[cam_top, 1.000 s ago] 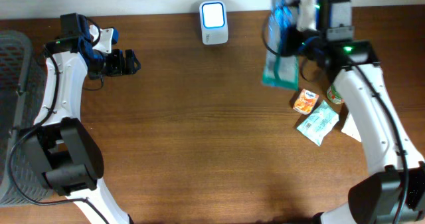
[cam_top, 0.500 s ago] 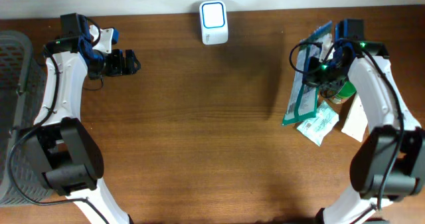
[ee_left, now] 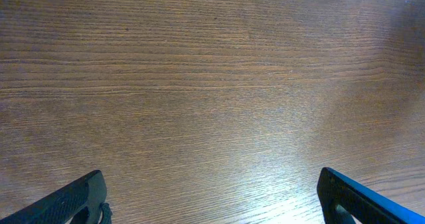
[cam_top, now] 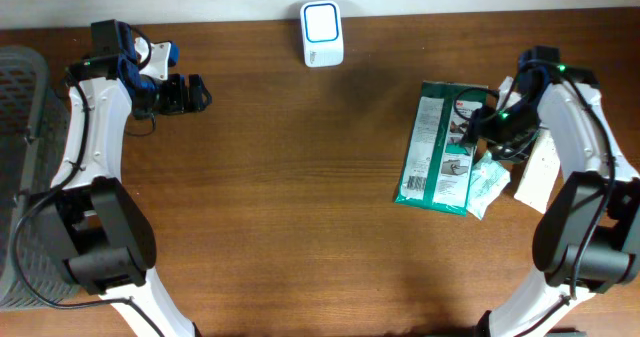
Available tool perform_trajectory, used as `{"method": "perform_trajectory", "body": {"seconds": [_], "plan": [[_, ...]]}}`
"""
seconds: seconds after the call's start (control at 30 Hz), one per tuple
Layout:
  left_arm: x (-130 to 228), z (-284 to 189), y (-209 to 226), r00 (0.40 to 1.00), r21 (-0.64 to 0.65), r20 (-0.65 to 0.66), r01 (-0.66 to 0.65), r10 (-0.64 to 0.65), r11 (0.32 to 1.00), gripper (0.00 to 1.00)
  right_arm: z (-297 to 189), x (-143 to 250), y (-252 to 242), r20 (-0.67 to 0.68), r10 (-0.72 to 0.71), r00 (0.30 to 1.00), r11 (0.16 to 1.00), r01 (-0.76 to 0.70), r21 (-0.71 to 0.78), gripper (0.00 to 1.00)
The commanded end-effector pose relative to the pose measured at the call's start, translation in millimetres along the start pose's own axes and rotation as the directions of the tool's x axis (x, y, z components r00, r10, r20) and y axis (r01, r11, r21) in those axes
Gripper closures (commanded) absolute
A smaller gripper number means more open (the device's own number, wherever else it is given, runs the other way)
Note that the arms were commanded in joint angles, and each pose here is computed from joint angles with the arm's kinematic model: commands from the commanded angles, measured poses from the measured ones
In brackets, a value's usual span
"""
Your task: Scan the item barcode
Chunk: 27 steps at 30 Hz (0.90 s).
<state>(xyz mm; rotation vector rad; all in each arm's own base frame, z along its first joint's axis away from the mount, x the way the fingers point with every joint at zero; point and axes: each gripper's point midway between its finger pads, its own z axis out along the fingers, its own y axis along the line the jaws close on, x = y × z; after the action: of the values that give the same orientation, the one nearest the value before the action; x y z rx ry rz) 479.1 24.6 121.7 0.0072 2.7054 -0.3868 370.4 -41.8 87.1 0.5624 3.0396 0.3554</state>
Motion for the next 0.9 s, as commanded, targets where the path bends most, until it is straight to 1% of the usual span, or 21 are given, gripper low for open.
{"method": "perform_trajectory", "body": {"seconds": [0.0,0.07,0.2,0.23,0.3,0.4,0.47,0.57,0.6,0.67,0.7,0.87], "plan": [[-7,-6,0,1.000,-0.003,0.023,-0.015,0.015,1.000,0.01,-37,-19,3,0.081,-0.016,0.997,1.000,0.016,-0.001,0.35],[-7,-6,0,1.000,-0.003,0.023,-0.015,0.015,1.000,0.01,-52,-20,6,0.097,-0.027,0.995,1.000,0.027,-0.002,0.35],[-7,-6,0,1.000,-0.003,0.023,-0.015,0.015,1.000,0.01,-99,-14,19,0.130,-0.063,0.990,0.998,0.064,-0.010,0.35],[-7,-6,0,1.000,-0.003,0.023,-0.015,0.015,1.000,0.01,-112,-10,22,0.143,-0.068,0.987,0.997,0.071,-0.010,0.34],[-7,-6,0,1.000,-0.003,0.023,-0.015,0.015,1.000,0.01,-141,0,31,0.183,-0.102,0.978,0.994,0.106,-0.012,0.30],[-7,-6,0,1.000,-0.003,0.023,-0.014,0.014,1.000,0.01,-181,16,42,0.257,-0.128,0.958,0.991,0.135,-0.011,0.29],[-7,-6,0,1.000,-0.003,0.023,-0.015,0.015,1.000,0.01,-217,37,48,0.335,-0.147,0.931,0.987,0.160,-0.009,0.27],[-7,-6,0,1.000,-0.003,0.023,-0.015,0.015,1.000,0.01,-248,62,51,0.412,-0.160,0.897,0.984,0.179,-0.008,0.26],[-7,-6,0,1.000,-0.003,0.023,-0.015,0.015,1.000,0.01,-260,75,52,0.443,-0.164,0.881,0.982,0.187,-0.007,0.23],[-7,-6,0,1.000,-0.003,0.023,-0.015,0.015,1.000,0.01,-273,94,52,0.476,-0.169,0.863,0.981,0.196,-0.006,0.22],[-7,-6,0,1.000,-0.003,0.023,-0.015,0.015,1.000,0.01,-281,103,52,0.499,-0.173,0.849,0.979,0.202,-0.005,0.01],[-7,-6,0,1.000,-0.003,0.023,-0.014,0.014,1.000,0.01,-307,134,54,0.591,-0.184,0.786,0.974,0.227,0.000,0.02]]}}
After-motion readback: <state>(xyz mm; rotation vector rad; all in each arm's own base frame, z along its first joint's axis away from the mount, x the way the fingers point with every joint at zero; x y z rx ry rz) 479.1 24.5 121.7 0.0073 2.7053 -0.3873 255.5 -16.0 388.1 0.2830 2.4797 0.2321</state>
